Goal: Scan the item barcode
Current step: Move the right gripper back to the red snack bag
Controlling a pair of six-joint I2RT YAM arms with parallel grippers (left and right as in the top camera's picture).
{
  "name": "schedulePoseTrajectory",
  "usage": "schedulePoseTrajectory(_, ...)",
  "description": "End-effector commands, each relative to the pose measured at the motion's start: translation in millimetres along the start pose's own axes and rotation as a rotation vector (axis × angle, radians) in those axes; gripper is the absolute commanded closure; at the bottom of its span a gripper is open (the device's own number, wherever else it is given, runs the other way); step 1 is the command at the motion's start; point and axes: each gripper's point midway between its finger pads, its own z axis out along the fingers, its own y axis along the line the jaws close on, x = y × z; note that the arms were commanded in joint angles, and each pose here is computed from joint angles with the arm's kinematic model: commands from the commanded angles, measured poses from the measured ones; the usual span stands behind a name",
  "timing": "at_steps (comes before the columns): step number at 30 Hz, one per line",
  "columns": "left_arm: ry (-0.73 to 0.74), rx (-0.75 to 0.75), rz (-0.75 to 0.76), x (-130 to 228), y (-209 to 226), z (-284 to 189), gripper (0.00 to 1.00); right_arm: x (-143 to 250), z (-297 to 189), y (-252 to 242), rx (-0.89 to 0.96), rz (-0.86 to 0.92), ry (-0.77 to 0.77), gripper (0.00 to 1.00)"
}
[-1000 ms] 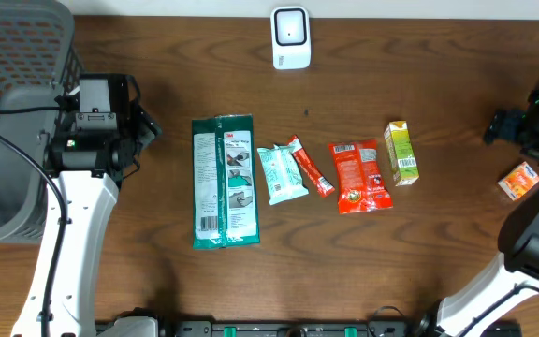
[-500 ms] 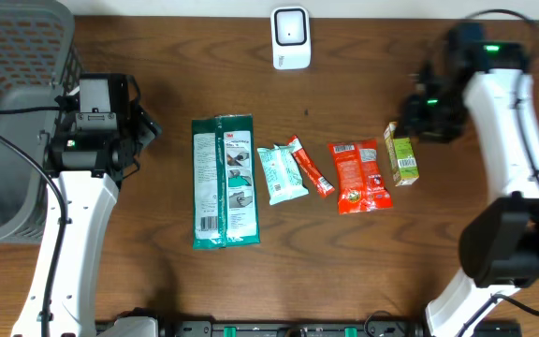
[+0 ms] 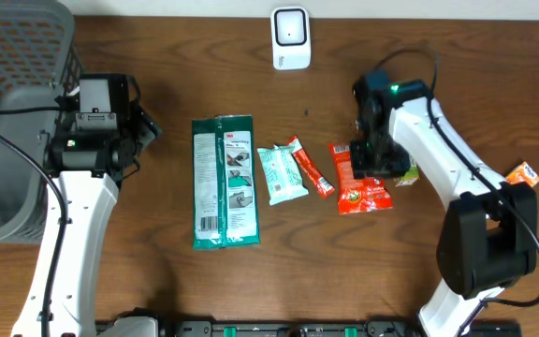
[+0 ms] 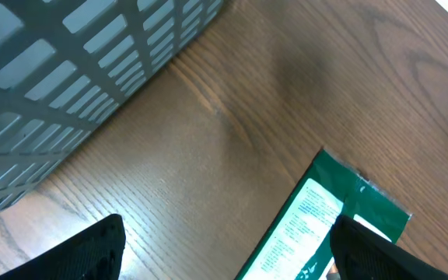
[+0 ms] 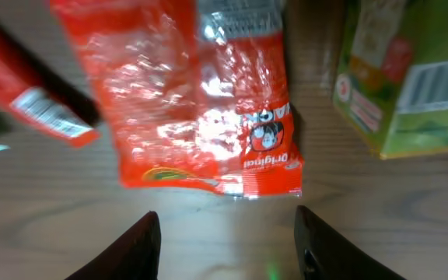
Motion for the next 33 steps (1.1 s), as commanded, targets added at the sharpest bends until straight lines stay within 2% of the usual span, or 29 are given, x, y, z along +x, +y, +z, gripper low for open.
schedulePoseTrajectory(1,-0.032,0.008,-0.022,-9.3,-0.9,-8.6,0.15,-2.4,16.5,-13.4,0.052,0.037,-0.037,0.49)
schedulePoseTrajectory(8,-0.032,0.008,-0.022,-9.3,-0.9,-8.6,0.15,-19.3,48.2,-16.6,0.034,0.054,-0.130,0.53)
schedulePoseTrajectory(14,-0.032,0.008,-0.022,-9.3,-0.9,-8.6,0.15,-45.4,54.0,-5.6,0.008,-0.056,-0.255,0.69)
schedulePoseTrajectory(17,-0.032,0.008,-0.022,-9.3,-0.9,-8.6,0.15,-64.7,47.7,7.6,-0.039,-0.162,-0.339,0.71)
schedulePoseTrajectory(21,-0.032,0.008,-0.022,-9.3,-0.9,-8.6,0.15,-83.5,35.9,35.7,-0.163,-0.294,-0.440,0.66)
schedulePoseTrajectory(25,-0.032,0.008,-0.022,-9.3,-0.9,-8.6,0.15,-96.7,24.4,38.0,-0.172,-0.293,-0.498,0.67)
schedulePoseTrajectory(27,-0.032,0.008,-0.022,-9.3,-0.9,-8.6,0.15,-102.3,1.1,33.5,-0.175,-0.278,-0.523,0.65)
schedulePoseTrajectory(29,-0.032,0.008,-0.022,-9.3,-0.9,-8.6,0.15,-103.9,-39.3,23.0,-0.187,-0.213,-0.560,0.57)
schedulePoseTrajectory(32,-0.032,0.008,-0.022,-9.3,-0.9,-8.6,0.15,-92.8,-69.5,-0.2,-0.206,-0.081,-0.568,0.36)
schedulePoseTrajectory(33,-0.032,0.008,-0.022,-9.3,-0.9,-8.6,0.15,-89.1,-69.5,-5.8,-0.207,-0.052,-0.554,0.35)
